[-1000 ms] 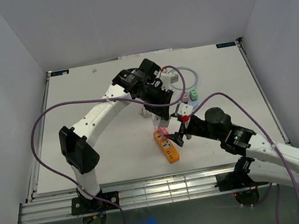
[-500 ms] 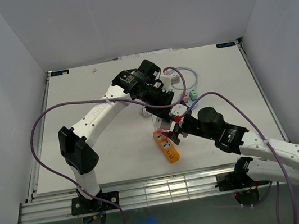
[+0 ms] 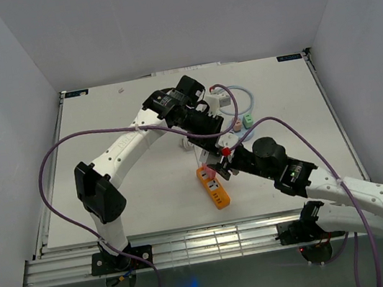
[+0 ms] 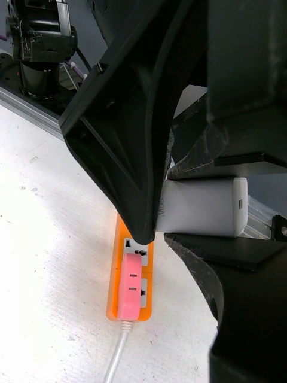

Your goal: Insert the plug

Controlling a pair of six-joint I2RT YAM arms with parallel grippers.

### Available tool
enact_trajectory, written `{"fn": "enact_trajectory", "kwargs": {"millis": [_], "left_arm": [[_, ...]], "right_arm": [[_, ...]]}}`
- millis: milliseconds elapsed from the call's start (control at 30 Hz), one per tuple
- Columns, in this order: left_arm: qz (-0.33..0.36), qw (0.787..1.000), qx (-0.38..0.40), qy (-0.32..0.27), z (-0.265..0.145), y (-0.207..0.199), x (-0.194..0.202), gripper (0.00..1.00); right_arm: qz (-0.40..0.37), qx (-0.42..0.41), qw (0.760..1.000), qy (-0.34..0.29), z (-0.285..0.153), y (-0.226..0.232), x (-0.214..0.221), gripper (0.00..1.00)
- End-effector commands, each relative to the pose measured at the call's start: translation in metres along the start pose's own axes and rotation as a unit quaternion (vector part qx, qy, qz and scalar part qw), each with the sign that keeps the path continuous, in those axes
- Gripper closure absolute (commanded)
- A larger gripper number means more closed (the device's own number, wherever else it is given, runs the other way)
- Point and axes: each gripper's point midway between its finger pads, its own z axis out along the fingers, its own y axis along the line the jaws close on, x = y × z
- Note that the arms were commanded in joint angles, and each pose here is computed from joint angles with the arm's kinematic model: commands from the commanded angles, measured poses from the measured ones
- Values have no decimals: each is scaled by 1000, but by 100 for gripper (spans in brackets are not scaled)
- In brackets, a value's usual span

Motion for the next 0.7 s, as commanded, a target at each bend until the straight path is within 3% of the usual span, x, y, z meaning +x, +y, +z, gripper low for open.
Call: {"fn": "enact_trajectory", "kwargs": {"millis": [0,133,200,300,400,467,500,567,667], "left_arm": [[30,998,35,-49,-31,-30,-13,87],[30,997,39,-54,-32,-32,-14,84],[33,997,40,-63,-34,-35,-16,77],[32,995,39,-84,-39,-37,-22,60],[30,994,38,-100,-40,-38,-25,34],[32,993,37,-110,-42,-38,-26,12],[30,993,33,-113,-42,-38,-27,7],[30,992,23,-124,-44,-35,-29,2],[32,988,20,-148,-52,-37,-35,2]], "right_arm": [[7,32,999,-41,-2,-15,-29,45],[14,42,998,-54,-8,-17,-31,57],[22,45,997,-56,-9,-17,-31,58],[42,58,996,-51,-9,-20,-27,61],[67,70,994,-46,-10,-22,-23,64],[80,79,993,-43,-11,-23,-20,64],[84,84,992,-42,-11,-24,-18,64],[89,89,991,-42,-13,-25,-16,64],[93,95,990,-40,-14,-27,-14,64]]}}
